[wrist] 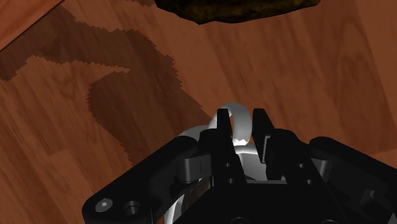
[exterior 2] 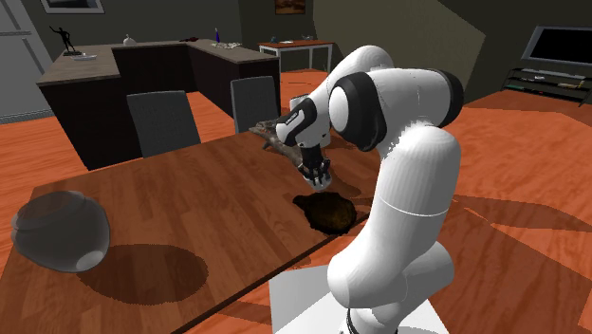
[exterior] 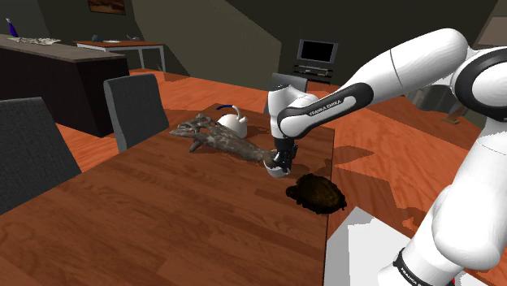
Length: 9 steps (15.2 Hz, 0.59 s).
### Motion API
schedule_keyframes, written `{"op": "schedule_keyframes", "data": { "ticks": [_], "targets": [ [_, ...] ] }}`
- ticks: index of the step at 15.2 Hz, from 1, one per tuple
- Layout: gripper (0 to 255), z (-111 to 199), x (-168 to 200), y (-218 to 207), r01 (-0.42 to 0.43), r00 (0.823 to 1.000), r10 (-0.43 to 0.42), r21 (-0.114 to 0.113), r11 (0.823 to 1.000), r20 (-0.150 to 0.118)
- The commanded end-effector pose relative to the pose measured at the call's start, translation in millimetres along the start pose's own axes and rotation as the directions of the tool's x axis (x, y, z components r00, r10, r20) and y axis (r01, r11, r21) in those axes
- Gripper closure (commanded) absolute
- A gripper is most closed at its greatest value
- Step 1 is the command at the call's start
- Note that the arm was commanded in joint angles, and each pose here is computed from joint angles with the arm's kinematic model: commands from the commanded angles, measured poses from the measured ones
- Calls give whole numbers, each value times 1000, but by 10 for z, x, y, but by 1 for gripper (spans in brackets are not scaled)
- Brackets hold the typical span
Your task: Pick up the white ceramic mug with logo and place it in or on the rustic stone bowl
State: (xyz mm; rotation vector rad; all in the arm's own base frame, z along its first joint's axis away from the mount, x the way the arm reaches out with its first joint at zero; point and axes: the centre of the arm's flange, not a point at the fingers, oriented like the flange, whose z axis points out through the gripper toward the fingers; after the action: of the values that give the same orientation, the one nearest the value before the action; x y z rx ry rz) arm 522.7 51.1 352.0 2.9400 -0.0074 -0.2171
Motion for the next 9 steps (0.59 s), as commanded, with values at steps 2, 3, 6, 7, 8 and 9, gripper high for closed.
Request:
{"op": "schedule_keyframes", "data": {
  "ticks": [2,3,6,7,8,9],
  "targets": [
    [255,2,1,-1,0,1000,0,0,1000,0],
    [255,2,0,-1,0,1000,0,0,1000,0],
    [255,-151,-23,29,0,1000,0,0,1000,0],
    [255,-202,-30,39,0,1000,0,0,1000,0],
    [255,-254,-38,49,0,1000,0,0,1000,0],
    [255,-305,-45,60,0,1000,0,0,1000,0]
  ]
}}
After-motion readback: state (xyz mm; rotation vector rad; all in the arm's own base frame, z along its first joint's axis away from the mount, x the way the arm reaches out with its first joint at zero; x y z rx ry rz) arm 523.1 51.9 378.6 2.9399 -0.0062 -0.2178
